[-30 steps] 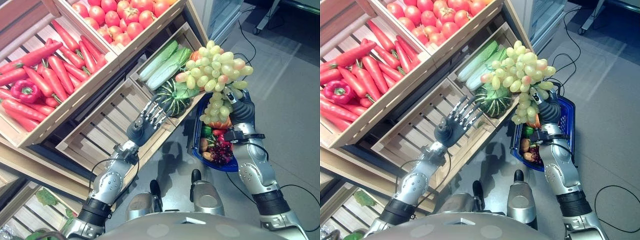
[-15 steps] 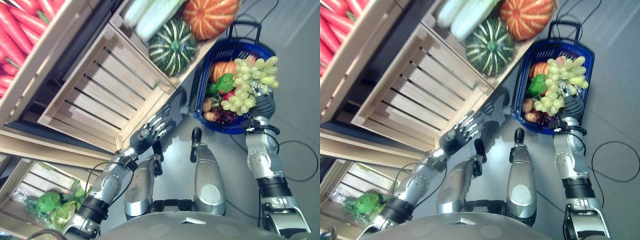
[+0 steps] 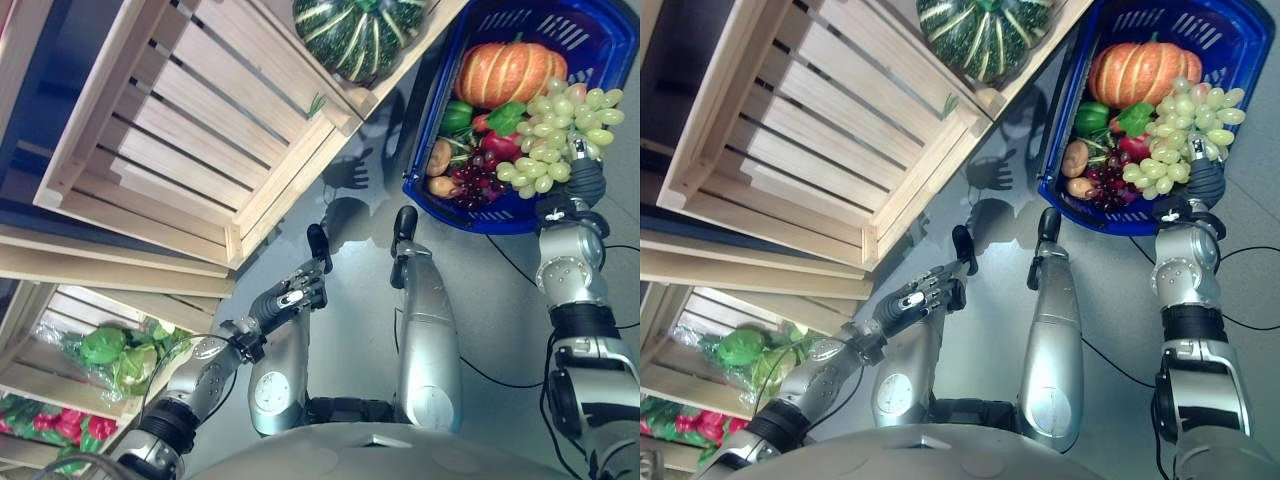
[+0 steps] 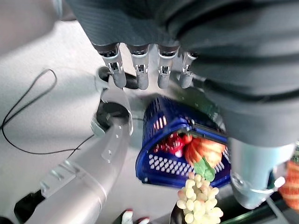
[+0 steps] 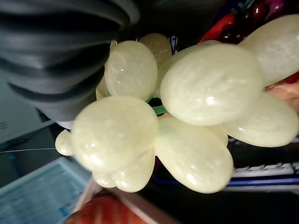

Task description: Pick up fruits and vegetables into the basket

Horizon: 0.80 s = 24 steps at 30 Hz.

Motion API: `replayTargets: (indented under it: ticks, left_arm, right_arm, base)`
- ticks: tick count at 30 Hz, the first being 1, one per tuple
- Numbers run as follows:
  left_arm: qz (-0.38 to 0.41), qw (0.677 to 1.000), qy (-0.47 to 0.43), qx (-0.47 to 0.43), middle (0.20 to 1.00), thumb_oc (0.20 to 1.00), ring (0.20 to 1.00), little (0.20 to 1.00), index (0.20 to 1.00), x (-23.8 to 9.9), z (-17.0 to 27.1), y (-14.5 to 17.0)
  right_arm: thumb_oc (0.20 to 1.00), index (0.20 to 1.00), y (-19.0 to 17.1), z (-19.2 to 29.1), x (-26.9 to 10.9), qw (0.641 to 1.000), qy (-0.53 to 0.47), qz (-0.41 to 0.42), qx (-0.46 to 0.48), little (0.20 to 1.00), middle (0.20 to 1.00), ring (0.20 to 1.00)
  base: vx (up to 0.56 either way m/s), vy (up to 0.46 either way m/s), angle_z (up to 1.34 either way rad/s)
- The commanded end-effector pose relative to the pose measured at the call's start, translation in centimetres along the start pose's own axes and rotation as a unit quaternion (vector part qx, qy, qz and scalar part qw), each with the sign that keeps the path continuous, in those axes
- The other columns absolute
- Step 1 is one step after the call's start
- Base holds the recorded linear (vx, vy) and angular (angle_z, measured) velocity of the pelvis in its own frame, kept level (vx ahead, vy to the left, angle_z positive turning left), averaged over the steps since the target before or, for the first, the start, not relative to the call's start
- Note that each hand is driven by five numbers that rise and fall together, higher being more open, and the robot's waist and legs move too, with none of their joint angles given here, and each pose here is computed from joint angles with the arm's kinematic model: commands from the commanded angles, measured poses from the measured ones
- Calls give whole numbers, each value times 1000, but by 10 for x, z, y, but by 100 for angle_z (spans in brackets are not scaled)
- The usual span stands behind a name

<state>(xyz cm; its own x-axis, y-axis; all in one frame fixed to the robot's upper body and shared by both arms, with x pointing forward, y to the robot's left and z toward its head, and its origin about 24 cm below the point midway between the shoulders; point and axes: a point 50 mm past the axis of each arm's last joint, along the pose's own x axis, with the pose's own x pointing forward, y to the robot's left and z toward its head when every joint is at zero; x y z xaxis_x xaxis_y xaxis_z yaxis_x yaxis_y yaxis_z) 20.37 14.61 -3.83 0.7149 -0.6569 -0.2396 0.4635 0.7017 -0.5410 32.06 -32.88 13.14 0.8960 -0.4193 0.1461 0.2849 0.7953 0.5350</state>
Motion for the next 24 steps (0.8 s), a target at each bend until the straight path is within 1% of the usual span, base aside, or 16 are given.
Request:
replayTargets:
  ticks: [1,3,6,11,14,20,24]
  left_arm:
    - [-16,999,27,-6,1000,1000,1000,1000,1000,-10,-25,-12]
    - [-12,999,29,-9,1000,1000,1000,1000,1000,-10,-26,-12]
    - [-14,1000,27,1,1000,1000,1000,1000,1000,-12,-25,-11]
    - [-19,999,32,28,1000,1000,1000,1000,1000,-11,-21,-13]
    - [-19,998,34,42,1000,1000,1000,1000,1000,-12,-20,-13]
    - [-19,998,33,50,1000,1000,1000,1000,1000,-9,-20,-14]
    - [-18,998,34,56,1000,1000,1000,1000,1000,-7,-24,-16]
  right_arm:
    - [200,200,-8,52,14,998,-49,-1,-28,200,200,200]
    - [200,200,-11,56,19,999,-39,-18,-34,200,200,200]
    - [200,200,-23,59,26,997,-13,-66,-39,200,200,200]
    - [200,200,-30,60,33,995,32,-83,-45,200,200,200]
    - [200,200,-40,55,32,993,58,-103,-12,200,200,200]
    - [200,200,-48,46,31,988,79,-127,28,200,200,200]
    - [200,200,-60,42,27,976,78,-190,77,200,200,200]
  base:
    - [-19,-143,9]
    - [-14,-114,12]
    - [-7,-155,17]
    - [-5,-118,13]
    - [-15,-102,8]
    - [-18,-45,8]
    - [-16,-2,2]
